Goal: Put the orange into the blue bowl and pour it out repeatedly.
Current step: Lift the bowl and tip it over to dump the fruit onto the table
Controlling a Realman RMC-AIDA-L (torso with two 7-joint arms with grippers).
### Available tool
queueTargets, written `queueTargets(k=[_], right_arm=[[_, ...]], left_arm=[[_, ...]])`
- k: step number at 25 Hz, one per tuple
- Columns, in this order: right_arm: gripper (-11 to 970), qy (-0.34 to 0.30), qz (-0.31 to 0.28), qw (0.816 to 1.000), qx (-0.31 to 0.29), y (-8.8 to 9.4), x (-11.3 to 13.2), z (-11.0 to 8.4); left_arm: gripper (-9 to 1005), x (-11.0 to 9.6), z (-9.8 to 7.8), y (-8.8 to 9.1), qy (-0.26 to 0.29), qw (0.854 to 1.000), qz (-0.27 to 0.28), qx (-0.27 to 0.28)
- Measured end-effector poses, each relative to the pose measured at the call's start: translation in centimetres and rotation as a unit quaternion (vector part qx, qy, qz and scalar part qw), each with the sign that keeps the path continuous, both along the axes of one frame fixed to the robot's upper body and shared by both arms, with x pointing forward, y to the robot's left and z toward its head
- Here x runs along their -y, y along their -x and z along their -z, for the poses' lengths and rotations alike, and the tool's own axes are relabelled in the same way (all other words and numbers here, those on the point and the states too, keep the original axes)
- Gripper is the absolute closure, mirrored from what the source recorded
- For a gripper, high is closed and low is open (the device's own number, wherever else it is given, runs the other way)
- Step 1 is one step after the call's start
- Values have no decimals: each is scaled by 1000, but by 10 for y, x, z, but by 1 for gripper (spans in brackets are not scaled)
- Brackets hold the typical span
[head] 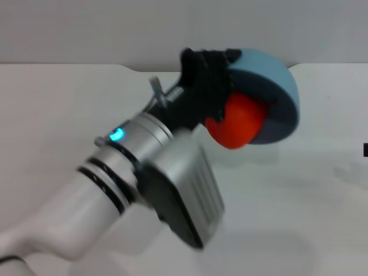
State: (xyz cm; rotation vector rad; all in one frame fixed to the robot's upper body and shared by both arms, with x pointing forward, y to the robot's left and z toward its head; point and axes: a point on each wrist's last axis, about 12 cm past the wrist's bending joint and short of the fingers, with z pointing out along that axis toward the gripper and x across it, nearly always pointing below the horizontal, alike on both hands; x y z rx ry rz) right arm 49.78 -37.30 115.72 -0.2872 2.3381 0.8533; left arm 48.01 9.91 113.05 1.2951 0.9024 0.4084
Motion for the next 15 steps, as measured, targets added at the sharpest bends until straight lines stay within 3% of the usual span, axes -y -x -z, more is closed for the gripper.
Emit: queueTargets(k=[4,8,12,15], right_arm=[[449,3,-1,1000,4,0,1,0],[452,1,-3,1000,3,0,0,1],[454,-4,-6,1000,-1,0,0,6],[455,-8,-9,1000,-4,0,-2,7]], left_arm=[[997,8,19,10,-48,996,20,73],[998,10,22,10,-56,993,18,97],[998,8,22,9,-45,994,8,102],[998,6,14,4,8,997,-19,71]])
